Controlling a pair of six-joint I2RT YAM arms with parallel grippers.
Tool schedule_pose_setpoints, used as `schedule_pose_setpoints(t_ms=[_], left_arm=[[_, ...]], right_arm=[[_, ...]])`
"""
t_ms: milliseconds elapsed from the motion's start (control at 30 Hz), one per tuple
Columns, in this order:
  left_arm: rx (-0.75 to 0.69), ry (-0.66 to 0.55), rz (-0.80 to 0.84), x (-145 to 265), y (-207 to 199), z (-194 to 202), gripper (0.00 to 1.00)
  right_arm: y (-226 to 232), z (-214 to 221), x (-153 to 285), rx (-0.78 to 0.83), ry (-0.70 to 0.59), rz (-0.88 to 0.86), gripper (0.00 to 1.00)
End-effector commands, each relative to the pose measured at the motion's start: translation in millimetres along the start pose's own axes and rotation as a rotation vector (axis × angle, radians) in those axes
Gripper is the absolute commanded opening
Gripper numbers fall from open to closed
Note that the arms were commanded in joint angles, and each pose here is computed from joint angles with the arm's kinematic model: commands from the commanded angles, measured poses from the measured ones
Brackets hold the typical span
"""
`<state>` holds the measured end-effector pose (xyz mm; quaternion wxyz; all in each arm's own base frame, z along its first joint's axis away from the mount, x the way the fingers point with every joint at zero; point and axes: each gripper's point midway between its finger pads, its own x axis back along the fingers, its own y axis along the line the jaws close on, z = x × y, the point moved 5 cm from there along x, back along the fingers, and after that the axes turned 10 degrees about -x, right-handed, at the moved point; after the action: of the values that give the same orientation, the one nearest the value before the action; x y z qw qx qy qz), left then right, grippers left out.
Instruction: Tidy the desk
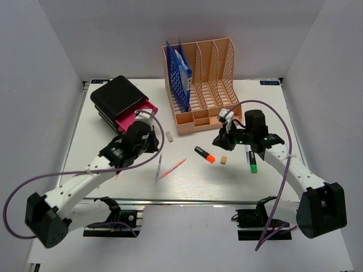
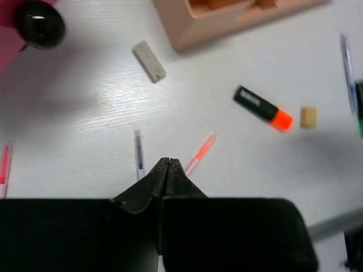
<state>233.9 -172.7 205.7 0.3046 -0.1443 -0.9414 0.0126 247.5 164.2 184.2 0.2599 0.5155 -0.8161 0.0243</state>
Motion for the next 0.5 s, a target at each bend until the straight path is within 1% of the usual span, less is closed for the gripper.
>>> schedule_pose_setpoints(t_ms=[0,33,67,100,133,167,200,233,267,333,467], left_arm=[[-0.169,0.077,0.259,13.0,-17.9,21.1,0.13],[-0.185,0.127,0.256,11.8,-18.1,30.2,0.17],[-0.187,0.178,0.242,10.2,-15.9,38.4,0.27],[-0.189,0.266,0.218,5.7,-12.4,53.7,0.36],[-0.182,0.294,0.209,4.0,-11.7,58.5,0.47],[-0.168,0.318,0.197,2.4,-10.8,63.2,0.59],[-0.162,0.336,0.186,-0.6,-10.1,67.3,0.64],[-0.152,0.338,0.173,-2.1,-9.2,69.1,0.7],[-0.138,0.349,0.159,-3.2,-9.2,75.0,0.73],[-0.119,0.354,0.108,-8.2,-4.2,80.0,0.74],[-0.123,0.361,0.006,-17.2,5.3,87.8,0.67]], right_arm=[[3.6,-4.5,5.2,0.052,-0.026,-0.029,0.01],[2.4,-3.3,5.3,0.048,-0.022,-0.026,0.0],[1.3,-2.9,5.0,0.049,-0.021,-0.024,0.0],[0.5,-2.4,4.7,0.05,-0.017,-0.021,0.17],[-1.2,-0.3,3.6,0.042,-0.009,-0.019,0.29],[-2.1,-0.8,3.2,0.041,-0.008,-0.016,0.34],[-3.5,-0.1,3.0,0.041,-0.005,-0.011,0.38],[-5.2,2.1,2.8,0.034,0.0,-0.007,0.4],[-6.5,3.5,3.5,0.031,0.001,0.0,0.4],[-9.9,4.0,4.2,0.028,0.001,0.014,0.4],[-13.6,6.4,5.1,0.021,0.007,0.021,0.4]])
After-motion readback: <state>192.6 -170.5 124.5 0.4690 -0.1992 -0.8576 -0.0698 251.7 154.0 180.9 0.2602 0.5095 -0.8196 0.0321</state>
